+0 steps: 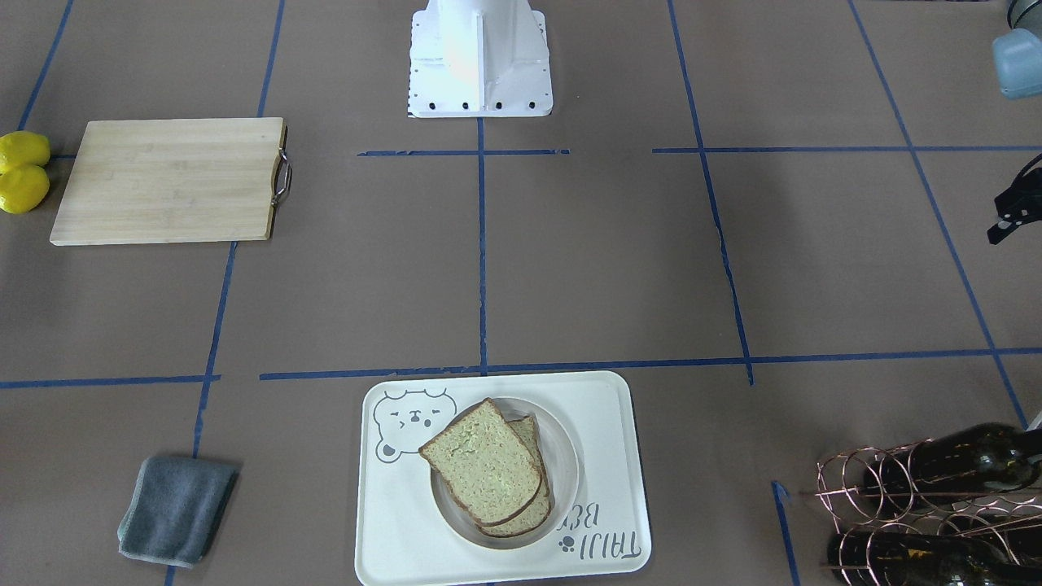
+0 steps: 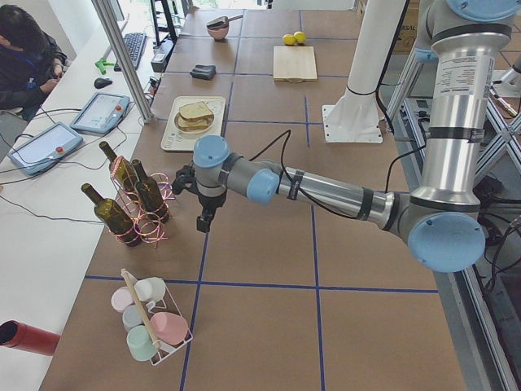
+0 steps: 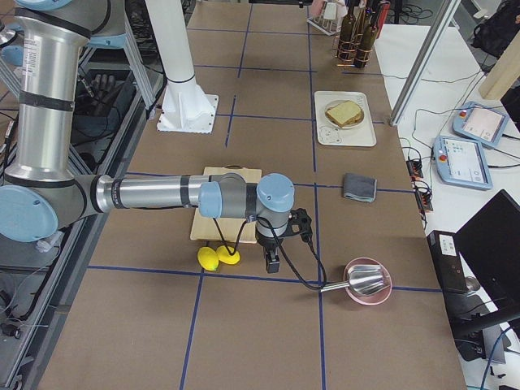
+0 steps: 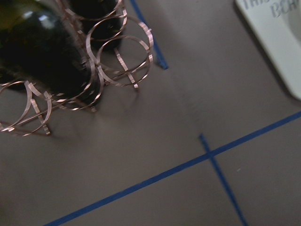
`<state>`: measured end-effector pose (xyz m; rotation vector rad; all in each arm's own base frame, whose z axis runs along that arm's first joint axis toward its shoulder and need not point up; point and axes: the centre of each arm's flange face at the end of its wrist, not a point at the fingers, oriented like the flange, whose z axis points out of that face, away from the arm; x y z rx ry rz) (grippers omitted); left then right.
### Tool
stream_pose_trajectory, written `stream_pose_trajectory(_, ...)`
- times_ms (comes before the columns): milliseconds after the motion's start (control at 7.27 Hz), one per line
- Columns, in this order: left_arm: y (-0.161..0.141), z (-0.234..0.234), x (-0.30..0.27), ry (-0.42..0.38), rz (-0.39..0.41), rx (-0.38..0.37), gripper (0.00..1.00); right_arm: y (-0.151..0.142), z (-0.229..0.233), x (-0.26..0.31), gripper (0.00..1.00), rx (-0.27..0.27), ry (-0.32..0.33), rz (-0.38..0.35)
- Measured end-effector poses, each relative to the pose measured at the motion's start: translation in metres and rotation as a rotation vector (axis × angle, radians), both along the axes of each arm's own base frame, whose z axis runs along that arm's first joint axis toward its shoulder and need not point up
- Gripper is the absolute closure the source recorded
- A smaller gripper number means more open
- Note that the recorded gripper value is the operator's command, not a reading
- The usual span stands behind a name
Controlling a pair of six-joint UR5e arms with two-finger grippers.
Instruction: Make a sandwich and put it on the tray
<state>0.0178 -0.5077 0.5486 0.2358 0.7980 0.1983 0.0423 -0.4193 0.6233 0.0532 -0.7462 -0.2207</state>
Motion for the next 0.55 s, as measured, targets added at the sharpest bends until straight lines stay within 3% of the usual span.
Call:
stream_pose_trajectory(138,0.024,0.031,-0.018,-0.01,-0.01,-0.045,0.0,0.0,0.0,0.0,0.0,-0.002,0.0,0.001)
stream_pose_trajectory(550,0.075,0.082,-0.052,-0.032,0.03,-0.084,0.0,0.0,0.0,0.0,0.0,-0.003,0.0,0.002)
